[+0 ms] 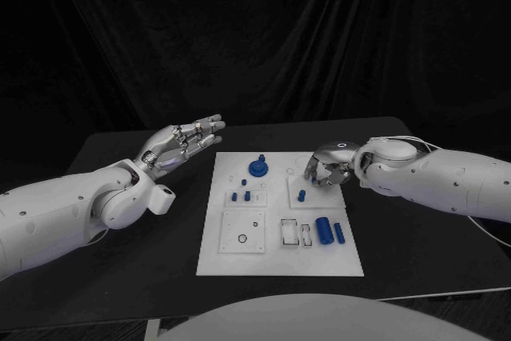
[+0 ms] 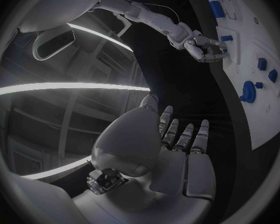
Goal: Assemble the parts on the task board
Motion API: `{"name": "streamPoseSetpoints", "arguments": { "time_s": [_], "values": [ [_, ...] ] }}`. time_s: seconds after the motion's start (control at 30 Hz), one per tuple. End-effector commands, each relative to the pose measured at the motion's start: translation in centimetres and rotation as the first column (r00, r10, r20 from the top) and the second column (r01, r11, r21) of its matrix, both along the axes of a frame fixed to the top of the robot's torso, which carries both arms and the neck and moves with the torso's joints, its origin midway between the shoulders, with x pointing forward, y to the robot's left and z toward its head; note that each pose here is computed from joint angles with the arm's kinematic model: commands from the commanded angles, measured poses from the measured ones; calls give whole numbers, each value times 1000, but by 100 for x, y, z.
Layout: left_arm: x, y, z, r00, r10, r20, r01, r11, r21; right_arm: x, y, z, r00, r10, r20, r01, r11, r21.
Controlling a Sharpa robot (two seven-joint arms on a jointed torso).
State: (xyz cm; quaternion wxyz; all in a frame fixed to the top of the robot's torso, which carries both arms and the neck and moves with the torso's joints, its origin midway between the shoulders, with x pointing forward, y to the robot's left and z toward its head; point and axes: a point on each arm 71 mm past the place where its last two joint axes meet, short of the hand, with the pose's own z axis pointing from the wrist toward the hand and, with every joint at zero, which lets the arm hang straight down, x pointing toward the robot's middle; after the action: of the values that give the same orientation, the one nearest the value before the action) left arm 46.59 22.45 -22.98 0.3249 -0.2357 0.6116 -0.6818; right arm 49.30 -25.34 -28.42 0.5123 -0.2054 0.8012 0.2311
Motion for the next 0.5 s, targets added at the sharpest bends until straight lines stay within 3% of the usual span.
{"name": "streamPoseSetpoints", "arguments": {
  "time_s": [0.03, 0.5],
  "values": [
    [-10, -17, 20, 1000, -14, 11, 14, 999, -36, 3, -21, -23, 1000, -18, -1, 18, 1000, -17],
    [-13, -53, 6, 1000, -24, 1, 24, 999, -36, -20, -41, -52, 999, -30, -21, 29, 999, -30]
  ]
}}
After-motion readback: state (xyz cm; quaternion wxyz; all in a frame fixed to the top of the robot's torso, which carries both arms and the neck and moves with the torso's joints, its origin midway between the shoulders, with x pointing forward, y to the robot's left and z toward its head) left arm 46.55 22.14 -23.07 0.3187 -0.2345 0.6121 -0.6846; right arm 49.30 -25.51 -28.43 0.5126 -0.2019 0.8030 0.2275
